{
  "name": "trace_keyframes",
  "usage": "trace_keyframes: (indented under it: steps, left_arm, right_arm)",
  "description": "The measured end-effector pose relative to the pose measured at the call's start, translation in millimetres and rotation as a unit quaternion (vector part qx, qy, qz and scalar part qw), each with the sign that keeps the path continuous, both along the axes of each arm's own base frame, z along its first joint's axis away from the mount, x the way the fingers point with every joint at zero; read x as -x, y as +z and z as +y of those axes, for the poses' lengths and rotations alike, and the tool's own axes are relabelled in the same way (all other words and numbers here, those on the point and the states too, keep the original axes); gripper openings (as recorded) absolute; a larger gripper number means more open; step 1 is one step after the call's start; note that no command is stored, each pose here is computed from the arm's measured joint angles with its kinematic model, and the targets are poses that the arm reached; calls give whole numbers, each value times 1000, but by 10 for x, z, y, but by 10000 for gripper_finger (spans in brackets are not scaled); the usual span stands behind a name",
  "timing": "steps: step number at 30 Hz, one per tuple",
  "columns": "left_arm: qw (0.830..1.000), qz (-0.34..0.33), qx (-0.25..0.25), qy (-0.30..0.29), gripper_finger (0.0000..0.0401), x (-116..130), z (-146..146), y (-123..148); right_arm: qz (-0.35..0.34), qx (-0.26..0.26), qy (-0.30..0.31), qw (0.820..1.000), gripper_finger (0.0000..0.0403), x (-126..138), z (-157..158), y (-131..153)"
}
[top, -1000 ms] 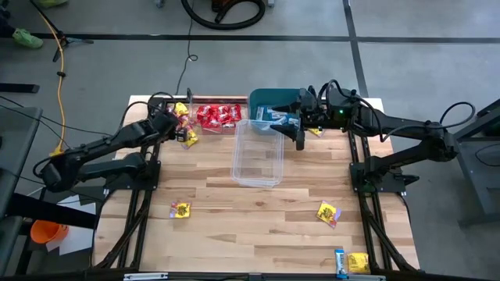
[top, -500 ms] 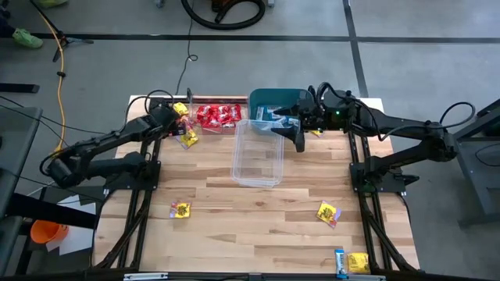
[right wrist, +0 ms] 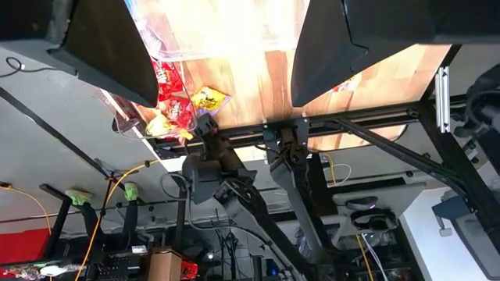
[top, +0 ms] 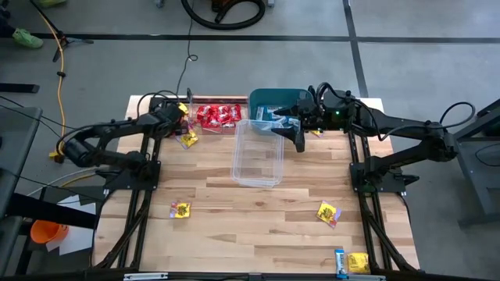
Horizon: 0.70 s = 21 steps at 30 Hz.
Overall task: Sort candy
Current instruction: Put the red candy into the transparent bin
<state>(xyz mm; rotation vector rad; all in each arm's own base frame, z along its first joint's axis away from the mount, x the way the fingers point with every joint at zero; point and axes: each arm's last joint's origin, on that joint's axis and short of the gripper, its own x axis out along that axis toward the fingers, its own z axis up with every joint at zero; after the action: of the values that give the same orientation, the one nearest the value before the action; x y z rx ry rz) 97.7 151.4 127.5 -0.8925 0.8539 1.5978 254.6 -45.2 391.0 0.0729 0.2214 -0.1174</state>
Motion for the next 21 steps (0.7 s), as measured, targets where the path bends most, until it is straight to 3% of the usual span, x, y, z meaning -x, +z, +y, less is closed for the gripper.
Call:
trace_keyframes:
  steps: [5, 12, 17, 21]
  left_arm:
    - [1000, 10, 16, -14, 204, -24, 27, -69]
    - [999, 6, 12, -34, 22, 17, -31, 27]
    - [998, -8, -51, -25, 23, 110, -135, 299]
    - [990, -62, -124, -22, 7, 196, -264, 562]
  right_arm:
    - [0, 0, 0, 1000, 288, 0, 0, 0]
    - [0, 0, 0, 1000, 288, 0, 0, 0]
    - [0, 0, 0, 1000, 288, 0, 0, 0]
    - [-1, -3, -1, 1000, 288, 0, 0, 0]
